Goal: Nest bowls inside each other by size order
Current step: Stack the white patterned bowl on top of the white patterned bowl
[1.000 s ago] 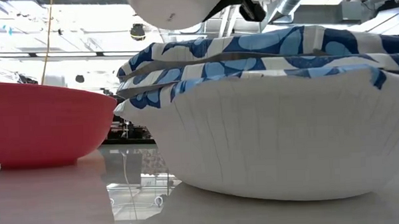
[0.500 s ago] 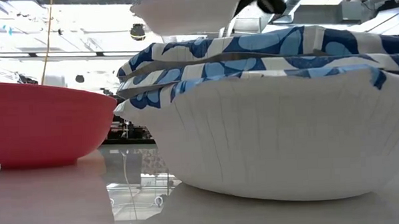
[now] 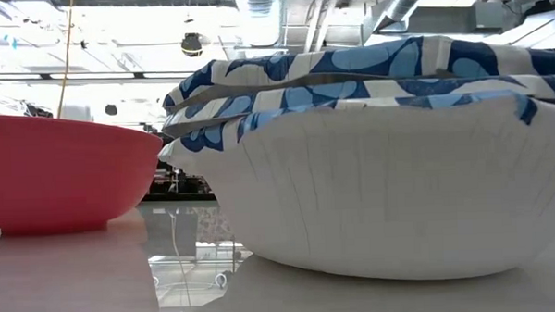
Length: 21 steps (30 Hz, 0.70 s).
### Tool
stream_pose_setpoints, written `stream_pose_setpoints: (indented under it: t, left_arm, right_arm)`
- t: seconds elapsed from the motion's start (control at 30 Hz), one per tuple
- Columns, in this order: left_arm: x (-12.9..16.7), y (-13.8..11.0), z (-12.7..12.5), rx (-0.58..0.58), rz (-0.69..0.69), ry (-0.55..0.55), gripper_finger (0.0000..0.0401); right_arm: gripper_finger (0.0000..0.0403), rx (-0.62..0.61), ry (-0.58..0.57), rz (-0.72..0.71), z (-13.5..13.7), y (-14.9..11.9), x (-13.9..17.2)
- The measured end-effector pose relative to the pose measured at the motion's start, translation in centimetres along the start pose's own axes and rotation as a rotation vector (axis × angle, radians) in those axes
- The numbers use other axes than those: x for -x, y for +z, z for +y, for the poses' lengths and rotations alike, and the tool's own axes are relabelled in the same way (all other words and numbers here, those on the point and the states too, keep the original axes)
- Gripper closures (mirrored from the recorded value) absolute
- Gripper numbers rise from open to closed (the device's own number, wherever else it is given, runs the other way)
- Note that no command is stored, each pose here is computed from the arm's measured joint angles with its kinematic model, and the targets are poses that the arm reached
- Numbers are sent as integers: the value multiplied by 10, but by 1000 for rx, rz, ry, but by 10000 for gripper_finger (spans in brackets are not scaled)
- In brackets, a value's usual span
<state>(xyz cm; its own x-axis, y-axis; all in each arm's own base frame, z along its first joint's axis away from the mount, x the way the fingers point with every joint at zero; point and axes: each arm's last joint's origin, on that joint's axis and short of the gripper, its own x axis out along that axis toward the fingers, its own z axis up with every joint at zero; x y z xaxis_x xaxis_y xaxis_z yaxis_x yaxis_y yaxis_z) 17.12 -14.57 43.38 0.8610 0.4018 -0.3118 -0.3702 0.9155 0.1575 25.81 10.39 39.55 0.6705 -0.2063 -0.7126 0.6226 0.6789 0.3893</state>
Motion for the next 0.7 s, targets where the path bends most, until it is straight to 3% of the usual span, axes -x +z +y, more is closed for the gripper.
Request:
stream_pose_setpoints:
  t: [0.23,0.43,0.53,0.7]
  left_arm:
    - [1,0,-1,30,1,-8,271]
    - [1,-1,-2,47,26,-42,272]
    - [1,-1,-2,47,25,-41,272]
    - [1,-1,-2,43,19,-32,272]
  right_arm:
    - [401,108,48,-80,-59,35,66]
    - [401,159,138,-177,-103,41,116]
    - [401,139,165,-219,-120,29,115]
    - [401,-16,306,-234,-139,-4,75]
